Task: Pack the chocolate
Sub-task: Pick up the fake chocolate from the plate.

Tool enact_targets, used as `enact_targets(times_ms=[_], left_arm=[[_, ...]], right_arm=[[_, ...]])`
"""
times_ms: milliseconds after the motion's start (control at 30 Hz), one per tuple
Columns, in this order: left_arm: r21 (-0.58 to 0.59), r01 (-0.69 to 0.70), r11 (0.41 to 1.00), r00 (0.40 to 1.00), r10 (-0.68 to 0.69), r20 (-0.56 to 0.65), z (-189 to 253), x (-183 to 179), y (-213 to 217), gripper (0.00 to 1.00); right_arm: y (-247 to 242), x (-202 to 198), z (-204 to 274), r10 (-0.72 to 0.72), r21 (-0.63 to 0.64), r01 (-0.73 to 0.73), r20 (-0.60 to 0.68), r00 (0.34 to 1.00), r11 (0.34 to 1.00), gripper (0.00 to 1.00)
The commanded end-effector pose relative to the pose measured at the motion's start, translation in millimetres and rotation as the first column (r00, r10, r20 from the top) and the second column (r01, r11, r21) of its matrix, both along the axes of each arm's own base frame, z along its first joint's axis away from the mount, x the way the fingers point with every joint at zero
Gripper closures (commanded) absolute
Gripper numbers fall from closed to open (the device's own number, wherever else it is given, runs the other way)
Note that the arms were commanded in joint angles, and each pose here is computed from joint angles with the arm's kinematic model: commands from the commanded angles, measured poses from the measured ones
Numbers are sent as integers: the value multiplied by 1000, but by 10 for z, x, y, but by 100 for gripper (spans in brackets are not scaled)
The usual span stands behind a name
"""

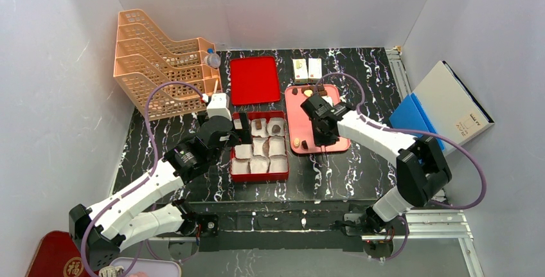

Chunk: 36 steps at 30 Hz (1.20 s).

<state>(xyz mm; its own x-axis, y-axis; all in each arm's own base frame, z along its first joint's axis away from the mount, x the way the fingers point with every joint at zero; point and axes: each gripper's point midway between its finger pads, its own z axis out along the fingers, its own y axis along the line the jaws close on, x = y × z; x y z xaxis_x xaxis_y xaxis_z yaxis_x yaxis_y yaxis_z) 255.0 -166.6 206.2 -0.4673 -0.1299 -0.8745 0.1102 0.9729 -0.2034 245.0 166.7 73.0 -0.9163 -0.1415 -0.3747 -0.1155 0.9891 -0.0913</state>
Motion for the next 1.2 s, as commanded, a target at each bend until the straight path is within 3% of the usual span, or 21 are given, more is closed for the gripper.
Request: enact_targets(times_ms=[0, 533, 1167], left_arm=[[-26, -4, 1000, 1000, 5, 29, 125, 29, -24, 2], [-93, -21, 995, 998, 26, 50, 1, -60, 57, 2], [-89, -23, 996, 999, 27, 39, -125, -57, 50, 2]], right_arm=[[-66, 80, 352, -13, 5, 13, 45, 999, 1000, 74], [-145, 332, 492, -9, 100, 12, -32, 999, 995, 63], [-62, 298, 222, -22, 104, 35, -130, 991, 994, 60]])
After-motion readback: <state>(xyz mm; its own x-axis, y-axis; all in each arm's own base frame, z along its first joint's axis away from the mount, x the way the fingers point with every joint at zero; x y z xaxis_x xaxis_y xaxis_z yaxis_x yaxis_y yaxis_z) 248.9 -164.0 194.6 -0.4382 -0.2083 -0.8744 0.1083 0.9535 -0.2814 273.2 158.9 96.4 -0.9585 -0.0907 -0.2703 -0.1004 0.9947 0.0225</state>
